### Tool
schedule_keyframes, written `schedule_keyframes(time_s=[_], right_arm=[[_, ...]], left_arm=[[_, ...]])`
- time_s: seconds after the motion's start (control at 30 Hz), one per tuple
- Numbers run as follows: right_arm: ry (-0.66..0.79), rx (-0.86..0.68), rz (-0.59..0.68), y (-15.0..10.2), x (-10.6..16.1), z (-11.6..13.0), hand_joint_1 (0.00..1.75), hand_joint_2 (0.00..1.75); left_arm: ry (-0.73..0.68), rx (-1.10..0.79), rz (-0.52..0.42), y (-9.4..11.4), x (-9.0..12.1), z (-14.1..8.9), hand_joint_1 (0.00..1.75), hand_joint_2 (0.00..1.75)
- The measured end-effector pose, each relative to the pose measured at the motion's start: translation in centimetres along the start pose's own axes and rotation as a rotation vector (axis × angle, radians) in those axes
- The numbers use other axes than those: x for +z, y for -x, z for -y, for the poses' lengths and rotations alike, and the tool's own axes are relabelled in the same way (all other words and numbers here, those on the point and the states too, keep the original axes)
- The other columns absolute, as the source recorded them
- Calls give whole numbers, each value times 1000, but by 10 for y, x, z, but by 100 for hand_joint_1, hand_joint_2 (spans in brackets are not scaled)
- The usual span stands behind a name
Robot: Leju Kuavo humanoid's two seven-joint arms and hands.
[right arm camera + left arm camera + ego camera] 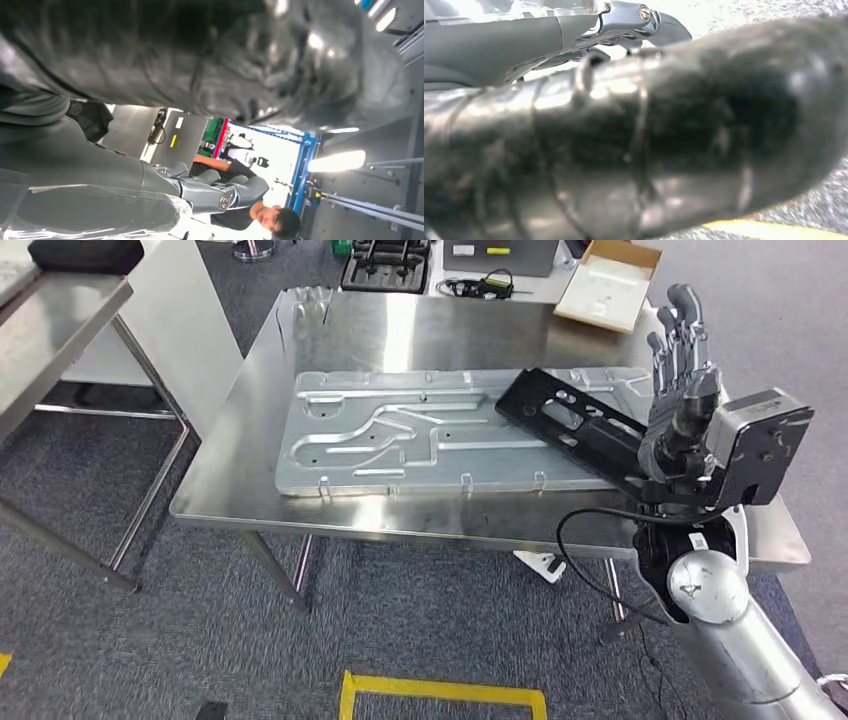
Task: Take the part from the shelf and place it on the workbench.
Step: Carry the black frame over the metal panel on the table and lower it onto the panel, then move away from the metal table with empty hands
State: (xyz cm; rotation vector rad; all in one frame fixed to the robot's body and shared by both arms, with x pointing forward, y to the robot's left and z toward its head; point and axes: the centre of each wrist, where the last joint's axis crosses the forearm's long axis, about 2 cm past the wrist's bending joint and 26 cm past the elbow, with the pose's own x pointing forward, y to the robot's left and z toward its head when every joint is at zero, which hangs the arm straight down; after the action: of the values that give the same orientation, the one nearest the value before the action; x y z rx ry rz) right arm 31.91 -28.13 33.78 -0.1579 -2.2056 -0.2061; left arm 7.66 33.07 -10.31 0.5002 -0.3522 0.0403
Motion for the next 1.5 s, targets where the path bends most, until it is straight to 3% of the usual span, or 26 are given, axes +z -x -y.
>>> schedule_keyframes(time_s=[1.17,1.5], right_arm=[[-6,183,-32,0,3,9,0,0],[-56,211,19,-9,0,3,0,0]], left_arm=[[-17,30,-6,0,0,0,0,0],[-33,31,-12,1,-2,-5,0,0]])
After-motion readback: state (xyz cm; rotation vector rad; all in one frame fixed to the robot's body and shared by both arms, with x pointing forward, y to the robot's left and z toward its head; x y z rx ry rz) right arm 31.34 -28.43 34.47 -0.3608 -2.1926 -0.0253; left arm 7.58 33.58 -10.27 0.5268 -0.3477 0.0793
